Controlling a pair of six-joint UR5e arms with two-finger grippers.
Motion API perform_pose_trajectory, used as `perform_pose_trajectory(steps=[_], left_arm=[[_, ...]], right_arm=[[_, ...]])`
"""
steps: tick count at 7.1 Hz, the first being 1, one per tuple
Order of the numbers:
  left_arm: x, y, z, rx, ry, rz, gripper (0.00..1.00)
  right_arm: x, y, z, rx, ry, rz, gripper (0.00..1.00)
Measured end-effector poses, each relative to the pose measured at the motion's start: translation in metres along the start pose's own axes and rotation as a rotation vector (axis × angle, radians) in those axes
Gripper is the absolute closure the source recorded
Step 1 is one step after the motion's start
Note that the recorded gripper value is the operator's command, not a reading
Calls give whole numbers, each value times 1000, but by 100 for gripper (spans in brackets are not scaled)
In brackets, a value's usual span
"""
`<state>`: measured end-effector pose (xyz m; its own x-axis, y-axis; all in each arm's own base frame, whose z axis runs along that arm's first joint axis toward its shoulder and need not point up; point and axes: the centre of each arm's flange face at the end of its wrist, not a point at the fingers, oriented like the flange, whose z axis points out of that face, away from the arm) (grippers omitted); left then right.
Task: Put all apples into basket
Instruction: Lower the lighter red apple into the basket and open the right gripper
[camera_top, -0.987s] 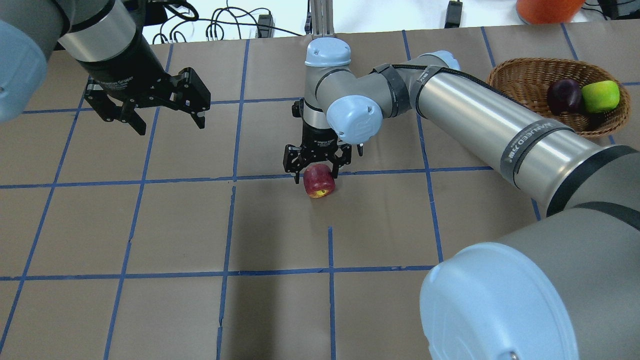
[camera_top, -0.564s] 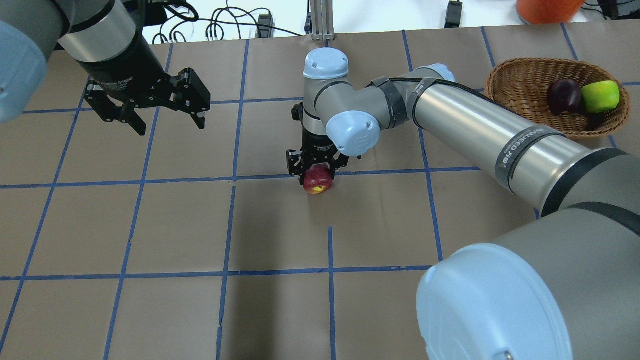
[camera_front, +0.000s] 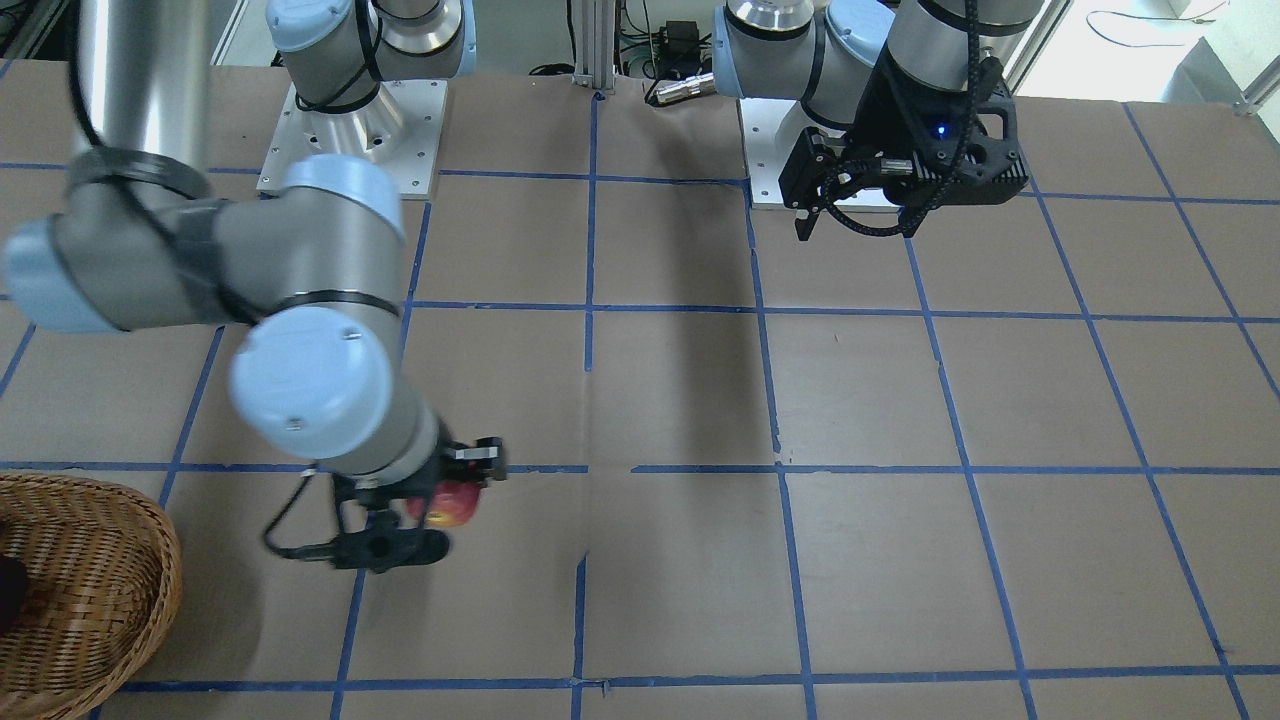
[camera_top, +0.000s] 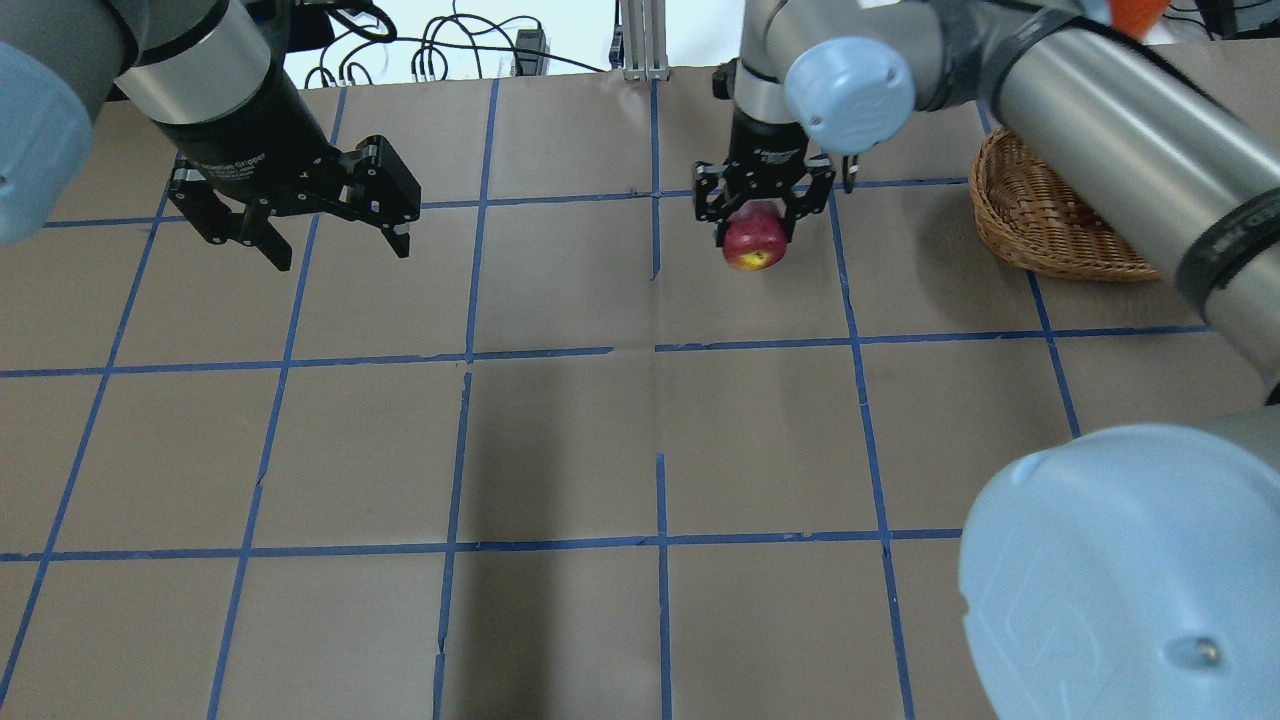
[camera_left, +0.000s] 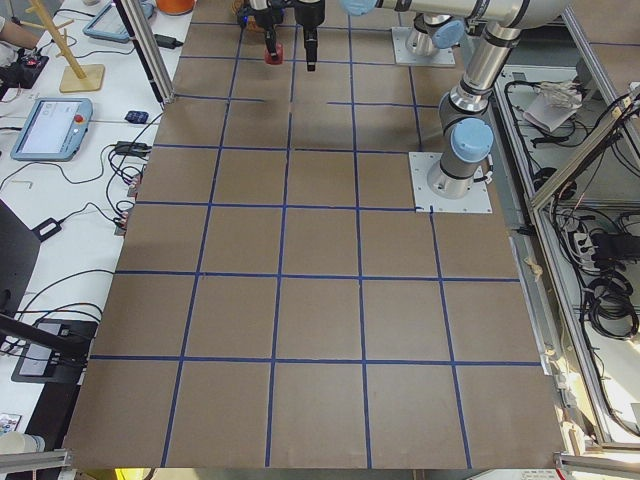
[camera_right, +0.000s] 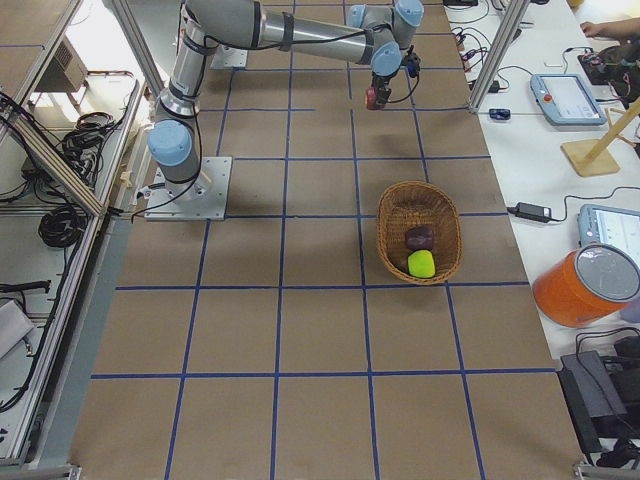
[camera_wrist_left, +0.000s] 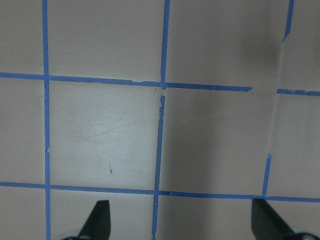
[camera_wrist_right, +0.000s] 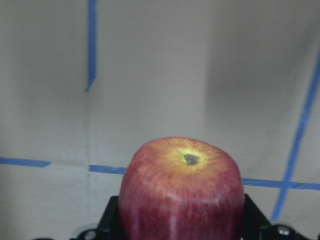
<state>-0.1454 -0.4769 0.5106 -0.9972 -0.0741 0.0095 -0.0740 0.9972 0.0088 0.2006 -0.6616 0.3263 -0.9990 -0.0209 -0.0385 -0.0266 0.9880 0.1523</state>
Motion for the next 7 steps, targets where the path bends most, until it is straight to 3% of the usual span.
perform_pose_trajectory(steps=[1,3,5,6,7], left_arm=[[0,0,0,-1,0,0,0],[0,0,1,-3,0,0,0],[0,0,1,-4,0,0,0],[0,0,1,-4,0,0,0],[0,0,1,-3,0,0,0]], right_arm=[[73,-16,-20,6,35,55,100],[188,-32,-22,2,92,87,100],[263,-56,9,29,146,61,100],[281,-64,23,35,166,39,91],[293,-67,37,26,171,29,31]])
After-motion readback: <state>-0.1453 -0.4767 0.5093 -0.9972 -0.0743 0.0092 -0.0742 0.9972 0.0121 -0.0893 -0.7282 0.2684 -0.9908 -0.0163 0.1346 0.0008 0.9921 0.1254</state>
